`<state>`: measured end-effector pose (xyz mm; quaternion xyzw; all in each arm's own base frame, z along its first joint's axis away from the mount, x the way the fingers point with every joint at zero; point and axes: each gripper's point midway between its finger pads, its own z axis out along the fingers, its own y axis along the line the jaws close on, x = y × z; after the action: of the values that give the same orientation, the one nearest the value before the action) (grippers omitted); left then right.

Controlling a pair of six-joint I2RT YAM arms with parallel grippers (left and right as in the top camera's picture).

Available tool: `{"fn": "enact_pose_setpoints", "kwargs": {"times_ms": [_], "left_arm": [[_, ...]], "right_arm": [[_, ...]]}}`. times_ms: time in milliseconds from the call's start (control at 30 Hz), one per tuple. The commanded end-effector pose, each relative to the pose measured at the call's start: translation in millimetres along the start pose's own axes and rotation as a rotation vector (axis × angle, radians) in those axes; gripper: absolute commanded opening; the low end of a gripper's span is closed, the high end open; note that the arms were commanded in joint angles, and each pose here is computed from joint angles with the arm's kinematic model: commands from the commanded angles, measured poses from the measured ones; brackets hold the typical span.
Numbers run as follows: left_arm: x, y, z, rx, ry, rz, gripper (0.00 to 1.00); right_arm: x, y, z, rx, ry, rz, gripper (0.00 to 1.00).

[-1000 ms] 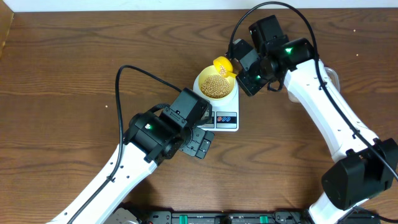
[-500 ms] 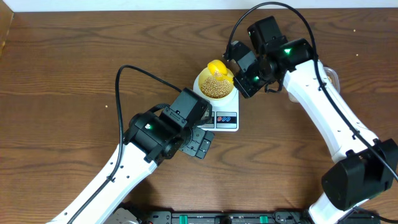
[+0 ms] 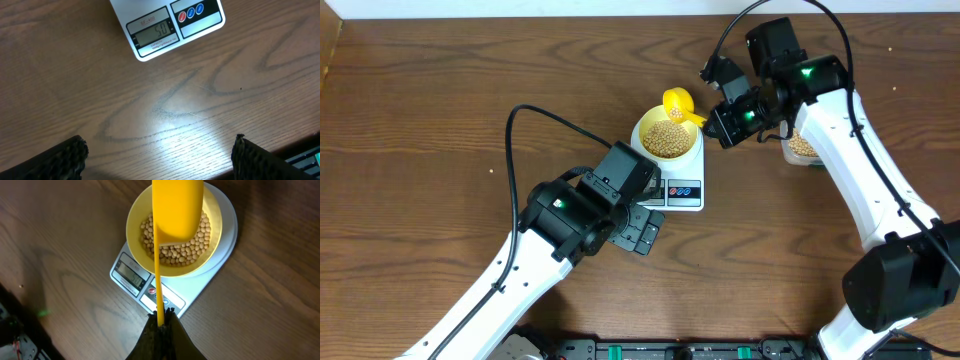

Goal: Scoop item into bowl and weigh 50g on scale
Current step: 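Move the scoop right back toward the soybean tub with the right gripper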

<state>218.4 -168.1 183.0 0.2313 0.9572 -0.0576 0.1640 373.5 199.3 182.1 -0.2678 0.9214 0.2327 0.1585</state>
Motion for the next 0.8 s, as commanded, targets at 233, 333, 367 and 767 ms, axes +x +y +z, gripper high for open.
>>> {"fn": "enact_pose_setpoints", "kwargs": {"times_ms": [233,333,367,767], "left_arm": [[-7,0,-7,-0.006,-0.03,0.006,0.94],[-7,0,-7,-0.006,-0.03,0.006,0.94],[-7,0,-7,-0.006,-0.03,0.006,0.94],[-7,0,-7,-0.006,-0.03,0.006,0.94]], "right_arm": [[-5,-15,-9,-0.015,-0.031,0.058,0.01],[-6,-19,-13,-0.032,-0.044,0.076,0.01],[-6,-20,-15,-0.042,-0.05,0.084,0.01],[-2,-53,-72,-0.122,-0.178,0.232,0.01]]}}
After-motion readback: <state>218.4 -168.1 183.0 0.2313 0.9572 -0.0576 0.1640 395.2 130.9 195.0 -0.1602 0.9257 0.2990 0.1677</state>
